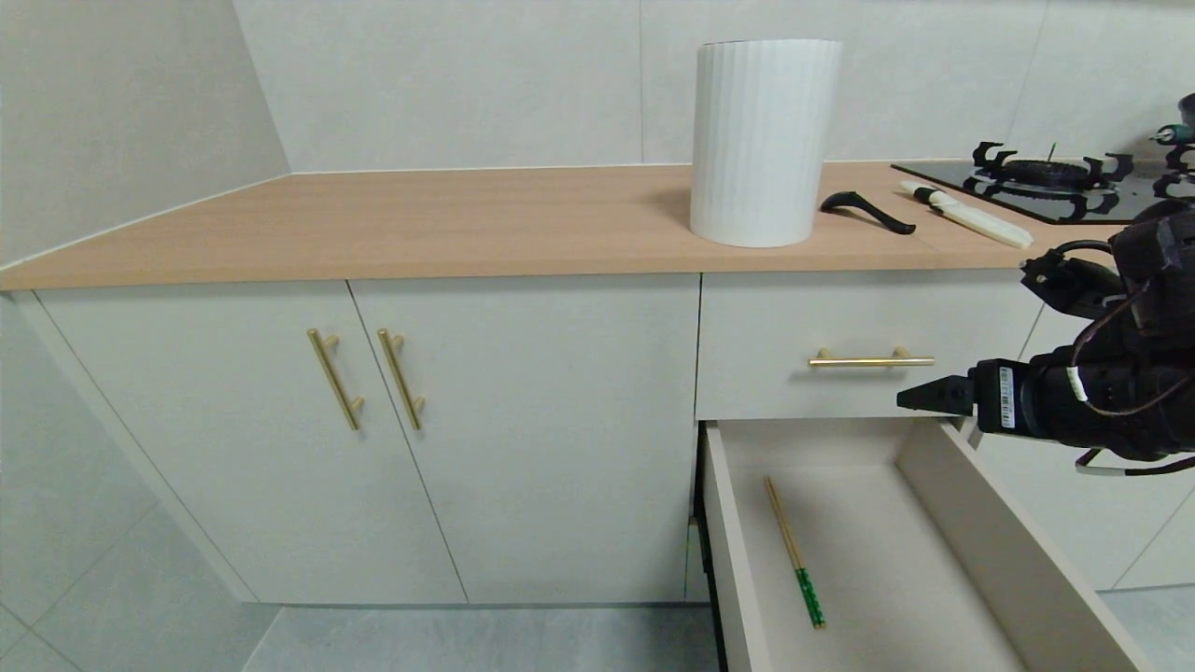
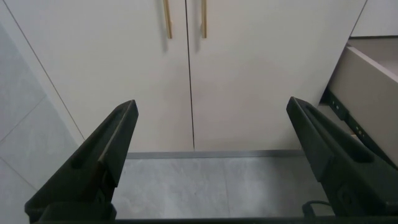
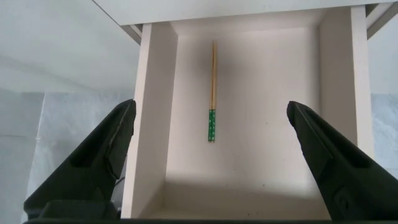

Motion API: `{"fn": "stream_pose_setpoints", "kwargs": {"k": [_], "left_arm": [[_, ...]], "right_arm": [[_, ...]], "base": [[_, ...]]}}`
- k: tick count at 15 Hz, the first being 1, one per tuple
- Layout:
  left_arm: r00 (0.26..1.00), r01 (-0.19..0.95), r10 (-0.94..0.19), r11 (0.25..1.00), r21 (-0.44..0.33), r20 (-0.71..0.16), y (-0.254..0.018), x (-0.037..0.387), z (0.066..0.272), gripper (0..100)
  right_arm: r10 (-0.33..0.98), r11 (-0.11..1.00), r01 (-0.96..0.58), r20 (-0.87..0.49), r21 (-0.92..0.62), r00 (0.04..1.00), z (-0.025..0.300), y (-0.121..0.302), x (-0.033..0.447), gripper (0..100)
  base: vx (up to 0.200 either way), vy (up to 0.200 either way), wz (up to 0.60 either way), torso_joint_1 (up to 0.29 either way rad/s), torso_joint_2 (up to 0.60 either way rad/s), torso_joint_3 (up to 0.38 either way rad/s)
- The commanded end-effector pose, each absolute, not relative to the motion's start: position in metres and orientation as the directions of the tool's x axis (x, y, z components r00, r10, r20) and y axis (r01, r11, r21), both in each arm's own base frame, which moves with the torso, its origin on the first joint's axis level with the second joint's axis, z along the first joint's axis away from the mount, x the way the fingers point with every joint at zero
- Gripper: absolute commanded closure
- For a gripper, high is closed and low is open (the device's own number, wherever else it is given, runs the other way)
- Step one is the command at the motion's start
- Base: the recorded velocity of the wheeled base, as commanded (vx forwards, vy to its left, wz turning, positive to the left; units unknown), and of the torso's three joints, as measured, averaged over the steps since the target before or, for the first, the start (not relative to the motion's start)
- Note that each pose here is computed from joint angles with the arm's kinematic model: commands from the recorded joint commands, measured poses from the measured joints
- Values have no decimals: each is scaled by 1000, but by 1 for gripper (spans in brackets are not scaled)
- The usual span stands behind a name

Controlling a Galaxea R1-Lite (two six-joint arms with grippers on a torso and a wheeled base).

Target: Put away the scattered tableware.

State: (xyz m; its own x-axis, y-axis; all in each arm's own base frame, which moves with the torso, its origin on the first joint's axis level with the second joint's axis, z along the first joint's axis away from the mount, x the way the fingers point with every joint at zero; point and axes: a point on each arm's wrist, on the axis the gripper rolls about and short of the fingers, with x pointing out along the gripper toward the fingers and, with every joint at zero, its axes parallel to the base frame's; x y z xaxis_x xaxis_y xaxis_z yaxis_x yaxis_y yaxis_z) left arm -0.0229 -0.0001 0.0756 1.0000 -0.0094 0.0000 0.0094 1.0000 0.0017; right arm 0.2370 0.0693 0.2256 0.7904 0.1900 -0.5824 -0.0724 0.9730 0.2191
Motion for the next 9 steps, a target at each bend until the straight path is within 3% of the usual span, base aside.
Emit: {"fn": "stream_pose_setpoints", "kwargs": {"k": [1,6,9], "left_arm": [[1000,9,-9,1000,2,0,0,-23,76,0],[1000,9,-9,1000,2,2,0,-23,76,0],[1000,9,-9,1000,2,2,0,-23,76,0]], "right_arm": [[190,973,-72,-582,219,791,226,69,237,0],[186,974,-70,-585,215,789,225,69,237,0],[185,977,-83,-590,196,786,223,69,237,0]], "base": [[0,0,0,0,0,0],[0,0,0,7,-22,-11],[0,0,0,67,-216,-259]]}}
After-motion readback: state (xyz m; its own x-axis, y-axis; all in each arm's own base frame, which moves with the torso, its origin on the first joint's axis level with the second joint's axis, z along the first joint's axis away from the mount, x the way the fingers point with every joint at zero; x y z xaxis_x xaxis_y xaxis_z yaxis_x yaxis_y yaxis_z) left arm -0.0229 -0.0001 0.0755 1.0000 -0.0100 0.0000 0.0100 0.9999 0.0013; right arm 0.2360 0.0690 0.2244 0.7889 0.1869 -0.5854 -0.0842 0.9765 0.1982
